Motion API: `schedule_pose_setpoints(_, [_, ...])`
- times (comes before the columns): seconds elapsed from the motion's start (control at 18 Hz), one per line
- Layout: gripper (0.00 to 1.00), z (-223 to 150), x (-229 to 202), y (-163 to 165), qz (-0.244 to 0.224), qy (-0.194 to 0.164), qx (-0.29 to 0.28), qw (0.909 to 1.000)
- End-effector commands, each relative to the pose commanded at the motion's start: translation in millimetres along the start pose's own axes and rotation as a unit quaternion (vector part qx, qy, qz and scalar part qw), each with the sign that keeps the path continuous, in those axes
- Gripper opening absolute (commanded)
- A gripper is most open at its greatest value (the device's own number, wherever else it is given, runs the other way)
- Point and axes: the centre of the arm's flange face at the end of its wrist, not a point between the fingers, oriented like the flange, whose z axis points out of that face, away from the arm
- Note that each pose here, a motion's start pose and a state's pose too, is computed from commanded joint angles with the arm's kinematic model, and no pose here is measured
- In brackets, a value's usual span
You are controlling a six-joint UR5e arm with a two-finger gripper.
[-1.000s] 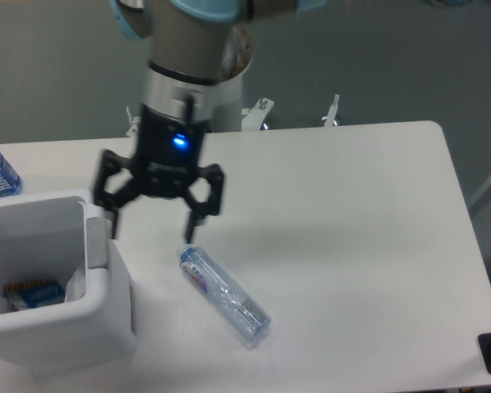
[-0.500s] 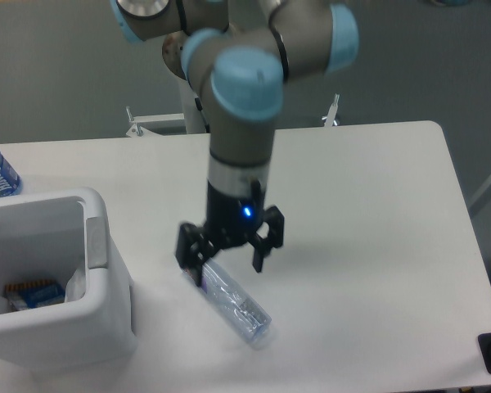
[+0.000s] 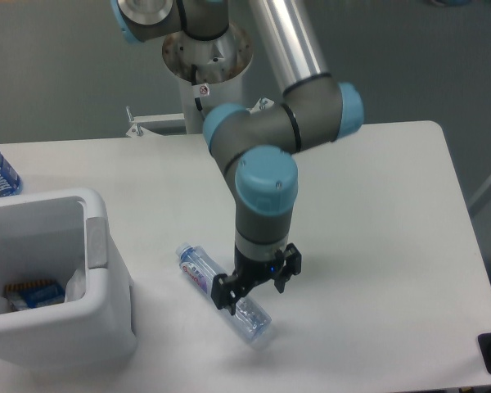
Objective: Place the trash in the trash can
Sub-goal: 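Move the gripper to the clear water bottle and lower it, then close the gripper around the bottle's cap end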
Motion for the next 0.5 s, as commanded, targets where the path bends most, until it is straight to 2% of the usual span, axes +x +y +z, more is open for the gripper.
schedule_pose_setpoints(0.33, [1.00, 30.4, 2.2, -12.1, -0.011, -0.002, -0.012, 0.9999])
schedule_pose_setpoints(0.5, [1.00, 33.5, 3.3, -12.6, -0.011, -0.001, -0.014, 0.9998])
